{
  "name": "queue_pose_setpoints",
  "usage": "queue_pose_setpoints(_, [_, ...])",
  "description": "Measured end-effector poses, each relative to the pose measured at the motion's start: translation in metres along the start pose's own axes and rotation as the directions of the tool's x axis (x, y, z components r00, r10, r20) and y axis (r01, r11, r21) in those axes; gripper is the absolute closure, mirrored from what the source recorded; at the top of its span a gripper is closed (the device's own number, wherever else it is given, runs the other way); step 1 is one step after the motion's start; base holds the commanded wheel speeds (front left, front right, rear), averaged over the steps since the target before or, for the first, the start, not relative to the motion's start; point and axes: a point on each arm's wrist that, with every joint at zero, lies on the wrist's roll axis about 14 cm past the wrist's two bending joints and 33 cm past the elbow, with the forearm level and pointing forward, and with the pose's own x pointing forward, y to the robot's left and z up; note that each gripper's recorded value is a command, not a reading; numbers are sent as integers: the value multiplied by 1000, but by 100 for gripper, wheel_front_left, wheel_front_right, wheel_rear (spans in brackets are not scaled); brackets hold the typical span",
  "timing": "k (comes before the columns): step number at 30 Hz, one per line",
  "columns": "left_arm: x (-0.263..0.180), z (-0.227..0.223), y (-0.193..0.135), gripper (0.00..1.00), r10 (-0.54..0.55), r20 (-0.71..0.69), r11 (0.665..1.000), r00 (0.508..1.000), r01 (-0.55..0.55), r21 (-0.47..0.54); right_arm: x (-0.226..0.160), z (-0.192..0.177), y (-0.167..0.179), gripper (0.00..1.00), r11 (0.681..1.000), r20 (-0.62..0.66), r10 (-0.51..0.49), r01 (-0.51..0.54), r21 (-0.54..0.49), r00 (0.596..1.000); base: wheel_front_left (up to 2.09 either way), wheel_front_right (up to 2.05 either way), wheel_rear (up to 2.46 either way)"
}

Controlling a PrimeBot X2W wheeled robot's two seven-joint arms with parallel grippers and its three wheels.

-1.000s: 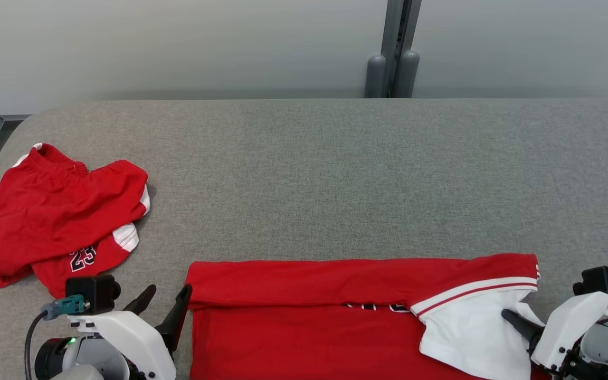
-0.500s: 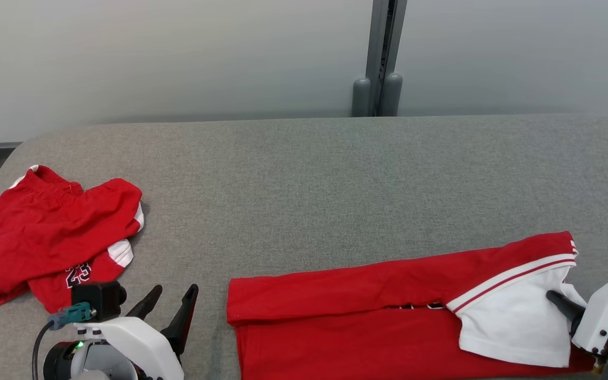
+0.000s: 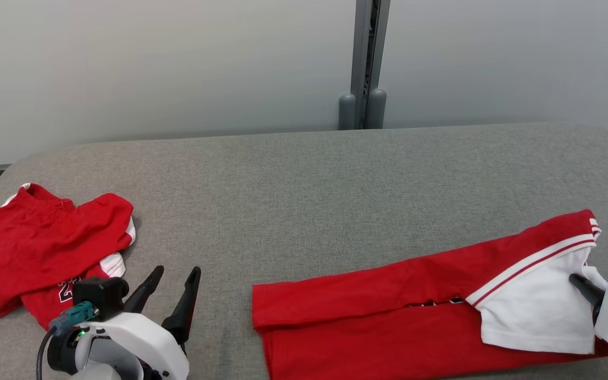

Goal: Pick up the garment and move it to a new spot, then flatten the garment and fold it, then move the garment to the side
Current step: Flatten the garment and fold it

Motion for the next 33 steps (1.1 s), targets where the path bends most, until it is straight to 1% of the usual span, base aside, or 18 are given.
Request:
queue_pose_setpoints(4, [3, 6, -6, 0, -24, 43, 999, 999, 22, 25, -9, 16, -4, 100, 1000, 31, -19, 19, -23, 999, 0, 0, 0])
queue_pose_setpoints(9, [5, 21, 2, 0, 6, 116, 999, 993, -11, 38, -17, 33, 2, 100, 999, 47, -5, 7, -40, 999, 0, 0, 0])
queue_pose_setpoints(12, [1, 22, 8, 0, 30, 142, 999, 989, -35, 34, -20, 41, 13, 100, 999, 53, 29, -27, -37, 998, 0, 0, 0])
queue_pose_setpoints(16, [-2, 22, 10, 0, 37, 173, 999, 984, -41, 21, -25, 52, 26, 100, 997, 59, 69, -66, -48, 996, 0, 0, 0])
queue_pose_setpoints(20, [-5, 15, 13, 0, 48, 175, 999, 983, -48, -2, -25, 54, 51, 100, 987, 44, 155, -154, -36, 987, 0, 0, 0])
queue_pose_setpoints(22, [-7, 12, 16, 0, 54, 172, 999, 984, -54, -6, -24, 53, 66, 100, 979, 32, 204, -203, -28, 978, 0, 0, 0])
queue_pose_setpoints(25, [-8, 10, 20, 0, 66, 173, 998, 983, -65, -10, -21, 45, 90, 100, 957, -1, 289, -289, 3, 957, 0, 0, 0])
queue_pose_setpoints(29, [-12, 6, 28, 0, 87, 170, 996, 982, -86, -14, -16, 36, 122, 100, 921, -38, 390, -389, 39, 920, 0, 0, 0])
queue_pose_setpoints(33, [-15, 2, 33, 0, 104, 168, 995, 980, -101, -24, -9, 21, 151, 100, 885, -87, 464, -460, 64, 881, 0, 0, 0])
